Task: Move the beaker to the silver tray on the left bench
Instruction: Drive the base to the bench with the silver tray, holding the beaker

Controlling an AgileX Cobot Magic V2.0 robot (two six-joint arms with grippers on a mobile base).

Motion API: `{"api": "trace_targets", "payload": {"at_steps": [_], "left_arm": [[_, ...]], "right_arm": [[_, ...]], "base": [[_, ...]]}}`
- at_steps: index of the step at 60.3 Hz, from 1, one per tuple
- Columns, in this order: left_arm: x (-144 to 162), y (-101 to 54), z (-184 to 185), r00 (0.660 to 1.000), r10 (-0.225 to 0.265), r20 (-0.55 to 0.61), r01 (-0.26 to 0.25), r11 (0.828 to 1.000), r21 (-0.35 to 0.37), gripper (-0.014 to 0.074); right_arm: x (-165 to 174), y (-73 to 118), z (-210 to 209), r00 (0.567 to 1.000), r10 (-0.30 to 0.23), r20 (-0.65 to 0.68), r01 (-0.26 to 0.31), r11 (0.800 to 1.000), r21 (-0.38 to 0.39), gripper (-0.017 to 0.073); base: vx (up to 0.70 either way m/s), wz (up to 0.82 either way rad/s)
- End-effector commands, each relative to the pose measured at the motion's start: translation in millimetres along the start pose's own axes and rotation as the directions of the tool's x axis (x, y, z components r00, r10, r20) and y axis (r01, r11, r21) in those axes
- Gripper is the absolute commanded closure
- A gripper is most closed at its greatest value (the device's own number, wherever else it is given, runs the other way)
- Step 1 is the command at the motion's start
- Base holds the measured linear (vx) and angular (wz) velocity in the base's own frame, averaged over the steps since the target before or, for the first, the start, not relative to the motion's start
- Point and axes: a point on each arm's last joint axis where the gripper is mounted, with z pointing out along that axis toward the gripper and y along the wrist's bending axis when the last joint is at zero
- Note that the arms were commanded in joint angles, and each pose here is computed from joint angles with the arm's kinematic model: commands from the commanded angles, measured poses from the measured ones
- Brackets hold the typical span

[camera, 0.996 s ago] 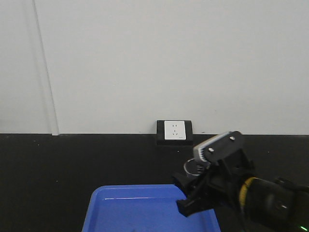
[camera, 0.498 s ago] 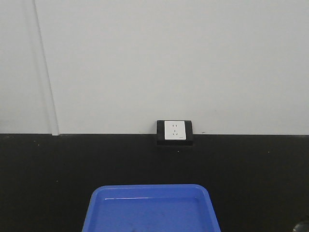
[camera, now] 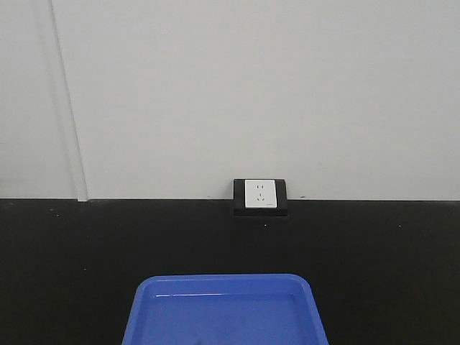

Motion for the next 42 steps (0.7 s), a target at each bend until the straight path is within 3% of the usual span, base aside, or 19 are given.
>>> {"api": "trace_targets", "payload": {"at_steps": [1, 42], "left_arm": [[-0.9, -0.7, 1.6, 0.998, -0.003, 0.063, 0.002, 1.0, 0.006, 0.0592], [-0.9, -0.7, 1.6, 0.998, -0.003, 0.063, 0.002, 1.0, 0.006, 0.0592]], "right_arm": [[-14.3, 2.1, -1.6, 0.997, -0.001, 0.071, 0.003, 1.0, -0.03, 0.057], [-14.3, 2.1, -1.6, 0.997, -0.001, 0.071, 0.003, 1.0, -0.03, 0.057]], "base": [[0.0, 0.0], [-0.01, -0.02]]}}
